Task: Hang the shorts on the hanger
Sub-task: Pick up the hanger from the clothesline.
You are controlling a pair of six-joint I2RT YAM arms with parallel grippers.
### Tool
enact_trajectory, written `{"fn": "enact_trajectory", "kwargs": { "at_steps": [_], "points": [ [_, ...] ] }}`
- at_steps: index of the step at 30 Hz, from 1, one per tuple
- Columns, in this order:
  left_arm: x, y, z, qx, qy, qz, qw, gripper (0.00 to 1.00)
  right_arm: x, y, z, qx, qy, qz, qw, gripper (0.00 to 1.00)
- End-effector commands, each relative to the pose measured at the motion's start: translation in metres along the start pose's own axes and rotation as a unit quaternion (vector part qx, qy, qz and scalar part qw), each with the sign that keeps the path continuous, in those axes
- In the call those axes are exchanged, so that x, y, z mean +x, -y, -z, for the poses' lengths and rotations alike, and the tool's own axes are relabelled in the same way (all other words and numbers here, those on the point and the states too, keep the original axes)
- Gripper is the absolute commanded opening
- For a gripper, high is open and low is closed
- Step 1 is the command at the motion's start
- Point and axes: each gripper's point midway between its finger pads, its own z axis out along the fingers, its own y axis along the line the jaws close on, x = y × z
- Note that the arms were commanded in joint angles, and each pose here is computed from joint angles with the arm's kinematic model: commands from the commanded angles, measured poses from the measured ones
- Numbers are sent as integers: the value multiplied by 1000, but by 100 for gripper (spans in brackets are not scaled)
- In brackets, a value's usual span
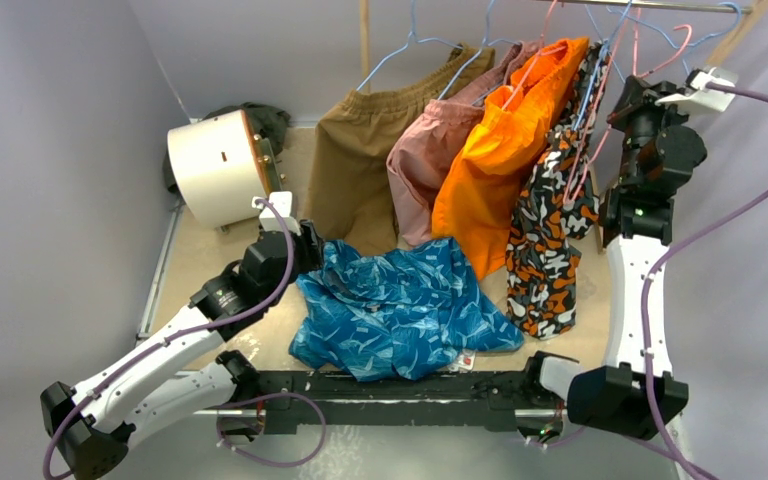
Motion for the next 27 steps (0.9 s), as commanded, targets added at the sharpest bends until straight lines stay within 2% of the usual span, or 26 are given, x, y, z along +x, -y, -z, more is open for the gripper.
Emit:
{"fn": "enact_trajectory", "kwargs": {
  "at_steps": [1,7,13,20,27],
  "points": [
    [-28,11,3,16,36,26,999,48,-29,-2,14,12,25,0,1000,0],
    [-28,9,4,13,37,26,999,48,-35,-3,31,11,28,0,1000,0],
    [-26,8,3,11,34,23,999,48,-34,-13,23,-14,16,-1,1000,0],
    [-27,6,4,6,37,23,999,48,-29,-3,20,36,-26,-38,998,0],
    [-25,8,1,9,32,23,999,48,-25,5,45,68,-56,-45,995,0]
  ]
}}
